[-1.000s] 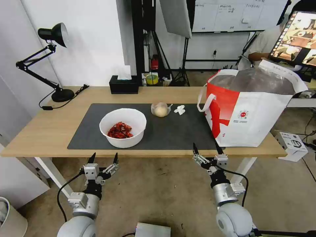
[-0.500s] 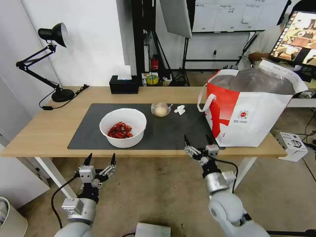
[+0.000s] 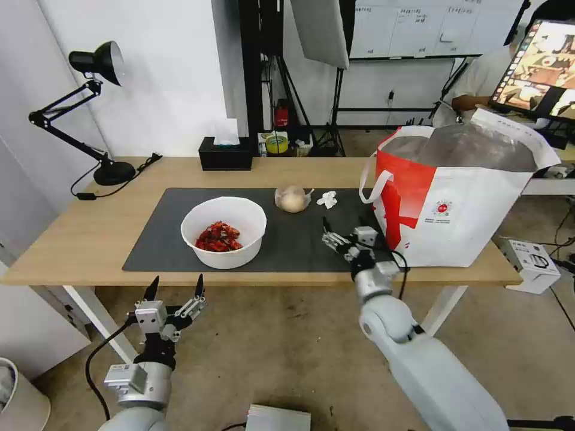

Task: Pick up the trash from the table and place it into the takeout bag.

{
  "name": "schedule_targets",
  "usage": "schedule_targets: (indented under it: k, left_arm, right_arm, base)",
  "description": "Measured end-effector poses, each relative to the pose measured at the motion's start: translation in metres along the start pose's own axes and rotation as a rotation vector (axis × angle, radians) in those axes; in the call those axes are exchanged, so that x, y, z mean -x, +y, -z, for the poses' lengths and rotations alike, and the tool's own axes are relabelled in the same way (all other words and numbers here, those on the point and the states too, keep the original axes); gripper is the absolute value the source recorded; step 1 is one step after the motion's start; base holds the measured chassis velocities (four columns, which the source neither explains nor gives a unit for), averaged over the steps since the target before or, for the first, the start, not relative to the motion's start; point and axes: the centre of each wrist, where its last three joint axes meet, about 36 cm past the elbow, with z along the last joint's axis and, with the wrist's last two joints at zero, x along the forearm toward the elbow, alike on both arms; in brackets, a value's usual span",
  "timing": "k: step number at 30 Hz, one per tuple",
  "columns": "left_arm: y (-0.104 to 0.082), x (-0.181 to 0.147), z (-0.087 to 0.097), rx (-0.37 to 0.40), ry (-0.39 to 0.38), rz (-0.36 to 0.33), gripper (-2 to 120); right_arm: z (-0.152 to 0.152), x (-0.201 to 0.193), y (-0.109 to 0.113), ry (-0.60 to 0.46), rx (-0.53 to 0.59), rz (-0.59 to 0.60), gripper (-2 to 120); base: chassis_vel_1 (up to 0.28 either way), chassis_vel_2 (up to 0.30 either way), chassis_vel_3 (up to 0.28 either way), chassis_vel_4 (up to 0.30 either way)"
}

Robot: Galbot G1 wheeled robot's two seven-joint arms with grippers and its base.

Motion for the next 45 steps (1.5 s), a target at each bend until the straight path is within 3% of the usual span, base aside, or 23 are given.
schedule_targets:
  k: [3,6,12,19,31,45]
  left_arm:
    - [0.001,0.001,0.0,0.003,-0.002,0.001,100]
    - [0.0,0.003,-0.002,-0.005,-0.002,0.002,100]
    - [-0.003,0.004,-0.004,-0.013,0.0,0.002,100]
    - [0.001,0.004,-0.006,0.0,0.004,-0.007,100]
    - [0.0,0.001,-0.011,-0.003,0.005,-0.015,100]
    - [-0.001,0.0,-0.015,0.002,0.01,-0.019,100]
  right_arm:
    - [-0.003,0.013,0.005,0.017,-0.005,-0.008,100]
    - [0.011,0.058,0.02,0.035,-0.006,-0.055,100]
    - [0.028,0.087,0.028,0.063,-0.025,-0.104,100]
    - [0.055,0.131,0.032,0.246,-0.077,-0.273,100]
    - [0.069,0.171,0.03,0.35,-0.046,-0.316,100]
    - [0.054,0.189,0.035,0.41,-0.044,-0.319,99]
  base:
    - [0.0,0.0,0.0,0.0]
    - [0.0,0.0,0.0,0.0]
    - [0.0,0.0,0.0,0.0]
    - [0.0,0.0,0.0,0.0]
    - [0.0,0.0,0.0,0.0]
    - [0.0,0.0,0.0,0.0]
